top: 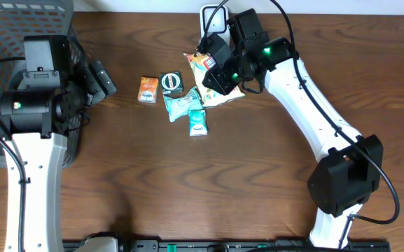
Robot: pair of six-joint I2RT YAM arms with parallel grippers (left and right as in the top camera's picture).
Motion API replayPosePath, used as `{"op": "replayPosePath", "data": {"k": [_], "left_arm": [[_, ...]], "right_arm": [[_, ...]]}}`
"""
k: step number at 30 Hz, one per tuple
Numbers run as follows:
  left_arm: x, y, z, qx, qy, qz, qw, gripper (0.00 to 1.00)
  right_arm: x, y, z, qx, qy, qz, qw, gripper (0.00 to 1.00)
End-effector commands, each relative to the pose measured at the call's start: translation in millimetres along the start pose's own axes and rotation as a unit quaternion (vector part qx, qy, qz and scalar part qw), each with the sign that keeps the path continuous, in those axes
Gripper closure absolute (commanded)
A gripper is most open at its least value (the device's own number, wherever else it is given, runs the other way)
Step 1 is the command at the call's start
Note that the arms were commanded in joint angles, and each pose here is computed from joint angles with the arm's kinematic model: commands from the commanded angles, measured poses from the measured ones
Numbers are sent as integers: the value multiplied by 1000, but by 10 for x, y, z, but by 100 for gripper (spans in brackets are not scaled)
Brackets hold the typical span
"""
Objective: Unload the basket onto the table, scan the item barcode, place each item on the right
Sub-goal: 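Grasp the yellow snack bag with the right gripper near the scanner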
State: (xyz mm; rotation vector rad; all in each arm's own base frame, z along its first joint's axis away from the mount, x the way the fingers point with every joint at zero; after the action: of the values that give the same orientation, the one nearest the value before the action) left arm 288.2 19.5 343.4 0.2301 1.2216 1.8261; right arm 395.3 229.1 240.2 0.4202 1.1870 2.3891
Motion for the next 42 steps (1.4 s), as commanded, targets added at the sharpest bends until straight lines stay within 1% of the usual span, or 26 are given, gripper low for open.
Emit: {"op": "replayPosePath", "data": {"k": [1,3,4,10,13,16,19,23,27,30,36,42], "left_arm": [[20,19,9,-4,8,2,1000,2],[20,19,9,-4,8,2,1000,2],[20,19,9,-4,8,2,1000,2],[20,19,9,-4,8,2,1000,2],[20,19,9,-4,8,2,1000,2],[20,19,9,-4,8,2,1000,2],[20,19,9,-4,8,2,1000,2],[20,19,9,-4,8,2,1000,2],[20,19,9,-4,8,2,1000,2],[20,19,9,-4,8,2,1000,2],[20,19,9,-4,8,2,1000,2],[20,19,9,-4,8,2,1000,2]], "right_arm": [[47,118,71,-11,-44,-1,999,66],[49,116,72,-11,-43,-1,999,88],[21,116,74,-9,-43,-15,999,99],[-252,155,119,-13,-100,-147,984,99],[-327,148,132,-18,-98,-179,979,99],[-376,61,132,-19,-98,-185,978,99],[-430,-144,86,-12,-113,-177,978,99],[-437,-509,-8,0,-131,-129,983,99],[-482,-755,-188,41,-141,-128,981,99],[-541,-831,-359,86,-150,-156,972,99],[-528,-784,-631,174,-159,-190,953,99],[-375,-696,-867,257,-175,-169,935,99]]}}
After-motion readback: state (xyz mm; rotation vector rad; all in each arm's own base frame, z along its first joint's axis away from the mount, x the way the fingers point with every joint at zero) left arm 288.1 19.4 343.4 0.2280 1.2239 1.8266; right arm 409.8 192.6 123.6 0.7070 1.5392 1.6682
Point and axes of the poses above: each gripper's point midway between its finger pads, its own y axis back along the fingers, its own x axis along the line the jaws close on, z = x × y, the point moved 8 cm from there along y, back along the fingers, and after that the axes turned 12 degrees about y, right-handed, at the moved point
